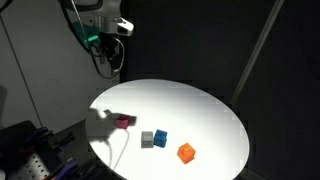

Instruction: Pick up the gray block and put it on the pink block

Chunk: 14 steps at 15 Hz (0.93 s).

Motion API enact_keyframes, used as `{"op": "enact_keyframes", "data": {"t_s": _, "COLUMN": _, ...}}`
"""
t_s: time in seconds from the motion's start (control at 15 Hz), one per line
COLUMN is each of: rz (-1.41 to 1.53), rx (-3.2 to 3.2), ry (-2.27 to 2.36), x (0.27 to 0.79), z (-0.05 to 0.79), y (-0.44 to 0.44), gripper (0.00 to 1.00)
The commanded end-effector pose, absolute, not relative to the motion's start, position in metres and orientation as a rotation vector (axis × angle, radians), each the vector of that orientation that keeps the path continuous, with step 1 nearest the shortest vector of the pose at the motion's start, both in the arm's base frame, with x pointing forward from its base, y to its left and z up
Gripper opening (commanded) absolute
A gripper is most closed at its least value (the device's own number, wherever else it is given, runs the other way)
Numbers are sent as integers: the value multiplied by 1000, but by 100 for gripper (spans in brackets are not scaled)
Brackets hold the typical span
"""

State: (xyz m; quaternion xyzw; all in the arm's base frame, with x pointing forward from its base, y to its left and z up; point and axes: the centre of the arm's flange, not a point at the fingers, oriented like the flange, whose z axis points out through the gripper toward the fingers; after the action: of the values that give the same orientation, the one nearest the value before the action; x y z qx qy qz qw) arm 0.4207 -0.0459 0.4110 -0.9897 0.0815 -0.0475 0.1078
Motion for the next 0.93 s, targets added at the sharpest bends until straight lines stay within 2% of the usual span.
{"op": "enact_keyframes", "data": {"t_s": 0.0, "rz": -143, "rx": -2912, "ry": 240, "x": 421, "z": 412, "y": -46, "gripper": 100}}
{"op": "enact_keyframes", "data": {"t_s": 0.87, "rz": -140, "rx": -2902, "ry": 310, "x": 437, "z": 421, "y": -57, "gripper": 100}}
